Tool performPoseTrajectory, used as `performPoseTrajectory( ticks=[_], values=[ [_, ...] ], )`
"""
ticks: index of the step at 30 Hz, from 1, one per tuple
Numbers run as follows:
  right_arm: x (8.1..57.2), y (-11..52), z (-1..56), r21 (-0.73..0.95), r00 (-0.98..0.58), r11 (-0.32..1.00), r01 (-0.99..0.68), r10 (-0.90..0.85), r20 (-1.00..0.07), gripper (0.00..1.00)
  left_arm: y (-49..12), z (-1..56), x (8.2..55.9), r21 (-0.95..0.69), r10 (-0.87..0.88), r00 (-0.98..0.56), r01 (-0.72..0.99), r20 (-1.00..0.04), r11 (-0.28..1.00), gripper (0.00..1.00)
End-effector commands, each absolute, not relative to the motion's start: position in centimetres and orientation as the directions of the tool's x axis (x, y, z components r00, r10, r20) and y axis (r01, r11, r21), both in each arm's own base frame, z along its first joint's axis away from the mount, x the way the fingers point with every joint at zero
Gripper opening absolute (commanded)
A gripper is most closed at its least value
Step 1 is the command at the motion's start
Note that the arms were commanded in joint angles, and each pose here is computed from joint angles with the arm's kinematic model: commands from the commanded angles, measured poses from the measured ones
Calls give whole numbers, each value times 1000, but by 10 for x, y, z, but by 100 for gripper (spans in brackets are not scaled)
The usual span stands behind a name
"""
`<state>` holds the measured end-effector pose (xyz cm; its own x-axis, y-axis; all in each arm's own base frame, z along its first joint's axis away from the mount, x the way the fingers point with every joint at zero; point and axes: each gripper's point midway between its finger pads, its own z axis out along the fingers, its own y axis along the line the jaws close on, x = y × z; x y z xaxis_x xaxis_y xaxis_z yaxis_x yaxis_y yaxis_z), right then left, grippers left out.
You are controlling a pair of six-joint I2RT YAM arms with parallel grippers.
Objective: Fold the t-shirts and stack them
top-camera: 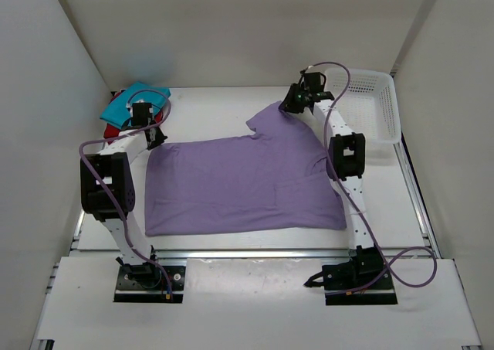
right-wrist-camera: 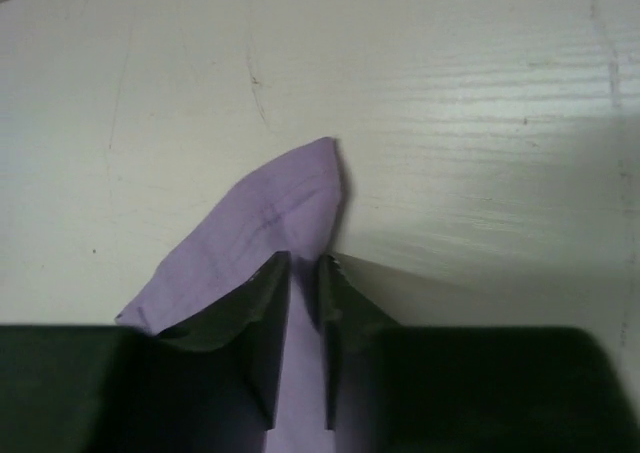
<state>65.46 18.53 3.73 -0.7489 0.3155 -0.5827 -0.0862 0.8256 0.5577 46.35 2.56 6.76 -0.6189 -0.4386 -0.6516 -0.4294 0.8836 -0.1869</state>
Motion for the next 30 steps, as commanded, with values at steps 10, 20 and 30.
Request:
performPoseTrajectory(
  ticks=[10, 20, 30],
  values=[
    [653, 177, 108, 550, -718, 824, -138, 299, -628, 0, 28, 100, 469, -234, -447, -565, -411, -694, 881, 0],
    [562, 184, 142, 292, -834, 952, -91, 87, -545, 0, 37, 115, 446, -240, -445, -555, -404, -703, 883, 0],
    [517, 184, 169, 146, -849, 983, -107, -14, -528, 0, 35, 117, 437, -254, -456, -562, -402, -690, 880, 0]
  ],
)
